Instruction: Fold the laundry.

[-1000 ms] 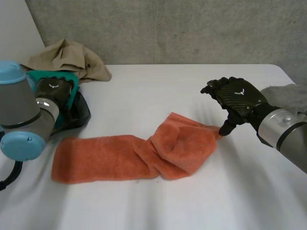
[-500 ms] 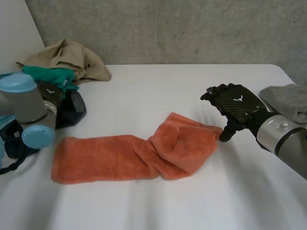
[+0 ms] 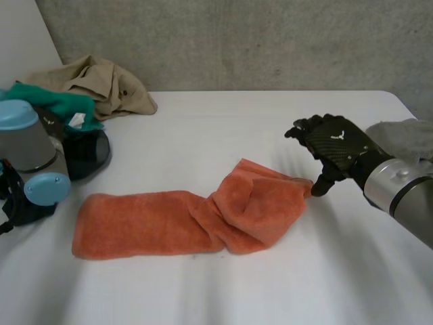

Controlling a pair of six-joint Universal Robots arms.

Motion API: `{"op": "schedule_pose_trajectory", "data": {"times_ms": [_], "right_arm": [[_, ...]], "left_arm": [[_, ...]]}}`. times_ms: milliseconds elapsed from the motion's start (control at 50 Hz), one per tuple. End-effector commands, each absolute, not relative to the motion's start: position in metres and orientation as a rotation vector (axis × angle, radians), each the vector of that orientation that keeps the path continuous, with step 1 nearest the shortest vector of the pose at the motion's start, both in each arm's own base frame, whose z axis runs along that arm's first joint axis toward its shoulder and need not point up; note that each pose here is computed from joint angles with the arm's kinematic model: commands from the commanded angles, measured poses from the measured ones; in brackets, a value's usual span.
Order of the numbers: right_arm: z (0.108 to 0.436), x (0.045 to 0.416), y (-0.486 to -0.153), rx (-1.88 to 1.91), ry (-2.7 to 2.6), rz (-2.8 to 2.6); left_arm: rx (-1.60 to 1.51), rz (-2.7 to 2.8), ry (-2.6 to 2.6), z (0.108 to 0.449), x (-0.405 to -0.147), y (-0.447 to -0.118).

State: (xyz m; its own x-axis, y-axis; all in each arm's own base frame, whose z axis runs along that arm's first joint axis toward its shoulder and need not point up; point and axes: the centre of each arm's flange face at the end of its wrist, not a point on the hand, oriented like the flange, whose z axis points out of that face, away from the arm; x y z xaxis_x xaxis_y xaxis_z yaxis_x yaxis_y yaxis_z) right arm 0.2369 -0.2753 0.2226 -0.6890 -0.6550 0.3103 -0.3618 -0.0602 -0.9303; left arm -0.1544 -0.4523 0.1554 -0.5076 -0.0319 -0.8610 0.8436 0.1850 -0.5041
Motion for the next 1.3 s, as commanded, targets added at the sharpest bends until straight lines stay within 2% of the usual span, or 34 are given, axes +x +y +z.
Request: {"op": "schedule_pose_trajectory", "data": {"times_ms": [20, 140, 240, 340, 460, 600, 660, 740, 900, 1040, 1120, 1140, 1200, 1300], "right_arm": [[0.262, 0.229, -0.28, -1.09, 1.927, -1.927], [0.298, 0.22, -0.282, -1.086, 1.957, -1.913], [0.309, 0.222, -0.274, -1.205, 1.965, -1.846], [0.293, 0.225, -0.269, -1.378, 1.997, -1.749], [0.249, 0.235, -0.271, -1.541, 2.041, -1.56], [0.205, 0.25, -0.27, -1.569, 2.043, -1.386], [0.195, 0.255, -0.272, -1.578, 2.029, -1.389], [0.189, 0.257, -0.276, -1.582, 2.011, -1.431], [0.184, 0.257, -0.282, -1.587, 2.016, -1.483], [0.199, 0.253, -0.288, -1.582, 2.021, -1.551], [0.239, 0.251, -0.284, -1.58, 1.964, -1.692], [0.263, 0.249, -0.278, -1.579, 1.924, -1.777], [0.308, 0.245, -0.264, -1.559, 1.844, -1.931], [0.348, 0.239, -0.255, -1.415, 1.781, -2.044]], "left_arm": [[0.731, -1.623, 1.7, 0.21, -0.186, -0.411], [0.732, -1.787, 1.715, 0.249, -0.219, -0.366], [0.81, -1.78, 1.832, 0.254, -0.234, -0.324], [0.896, -1.683, 2.041, 0.243, -0.239, -0.276], [0.976, -1.537, 2.265, 0.211, -0.239, -0.223], [0.977, -1.526, 2.27, 0.178, -0.233, -0.214], [0.978, -1.504, 2.275, 0.163, -0.232, -0.216], [0.962, -1.479, 2.278, 0.147, -0.231, -0.227], [0.915, -1.52, 2.248, 0.139, -0.236, -0.247], [0.897, -1.597, 2.208, 0.157, -0.243, -0.251], [0.837, -1.781, 2.117, 0.208, -0.247, -0.246], [0.805, -1.872, 2.069, 0.231, -0.247, -0.24], [0.736, -2.036, 1.974, 0.273, -0.244, -0.229], [0.66, -2.158, 1.908, 0.305, -0.238, -0.215]]}}
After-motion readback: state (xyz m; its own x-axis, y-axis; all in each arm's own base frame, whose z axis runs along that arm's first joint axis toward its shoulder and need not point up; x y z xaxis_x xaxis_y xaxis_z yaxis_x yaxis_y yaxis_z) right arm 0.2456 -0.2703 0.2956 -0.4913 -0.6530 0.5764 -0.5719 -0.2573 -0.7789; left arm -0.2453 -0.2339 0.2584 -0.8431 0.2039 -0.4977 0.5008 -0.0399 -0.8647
